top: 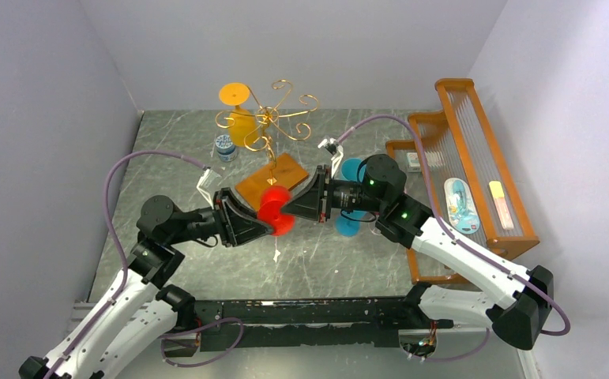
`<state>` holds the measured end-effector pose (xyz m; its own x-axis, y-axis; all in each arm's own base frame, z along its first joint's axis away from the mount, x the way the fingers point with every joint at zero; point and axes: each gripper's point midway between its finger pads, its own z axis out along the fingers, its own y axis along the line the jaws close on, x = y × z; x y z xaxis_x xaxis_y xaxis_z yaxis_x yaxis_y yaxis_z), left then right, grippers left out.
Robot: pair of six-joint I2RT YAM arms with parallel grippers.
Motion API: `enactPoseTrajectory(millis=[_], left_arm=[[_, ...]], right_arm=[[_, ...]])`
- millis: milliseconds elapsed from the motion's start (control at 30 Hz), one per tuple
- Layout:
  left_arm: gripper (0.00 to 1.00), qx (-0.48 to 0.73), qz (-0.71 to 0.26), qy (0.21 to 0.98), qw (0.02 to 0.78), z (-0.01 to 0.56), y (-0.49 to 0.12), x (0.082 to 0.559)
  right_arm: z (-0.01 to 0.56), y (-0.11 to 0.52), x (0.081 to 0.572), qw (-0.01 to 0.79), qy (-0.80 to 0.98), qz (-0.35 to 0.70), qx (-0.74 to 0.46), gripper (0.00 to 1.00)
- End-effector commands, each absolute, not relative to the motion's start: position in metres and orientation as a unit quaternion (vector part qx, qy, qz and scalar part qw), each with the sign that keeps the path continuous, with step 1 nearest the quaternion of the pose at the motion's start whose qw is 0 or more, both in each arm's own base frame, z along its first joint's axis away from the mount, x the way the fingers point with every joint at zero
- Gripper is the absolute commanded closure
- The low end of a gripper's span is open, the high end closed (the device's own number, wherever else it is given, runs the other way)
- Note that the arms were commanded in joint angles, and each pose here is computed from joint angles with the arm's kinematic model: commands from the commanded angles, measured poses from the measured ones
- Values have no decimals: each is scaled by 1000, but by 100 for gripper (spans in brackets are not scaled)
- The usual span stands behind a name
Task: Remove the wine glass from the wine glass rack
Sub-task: Place the wine glass at the center of the board.
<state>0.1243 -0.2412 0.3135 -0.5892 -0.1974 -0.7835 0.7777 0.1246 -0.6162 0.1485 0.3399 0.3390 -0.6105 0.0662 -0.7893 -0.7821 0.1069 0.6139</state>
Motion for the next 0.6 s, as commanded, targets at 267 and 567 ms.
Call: enactPoseTrajectory(millis=[267,567], left_arm=[[85,226,-638,623,392,320,-242,122],[95,253,-599,643,404,307,-238,123]], right_arm=[[342,342,137,334,641,624,-298,100],[346,342,138,331,647,610,-317,83]])
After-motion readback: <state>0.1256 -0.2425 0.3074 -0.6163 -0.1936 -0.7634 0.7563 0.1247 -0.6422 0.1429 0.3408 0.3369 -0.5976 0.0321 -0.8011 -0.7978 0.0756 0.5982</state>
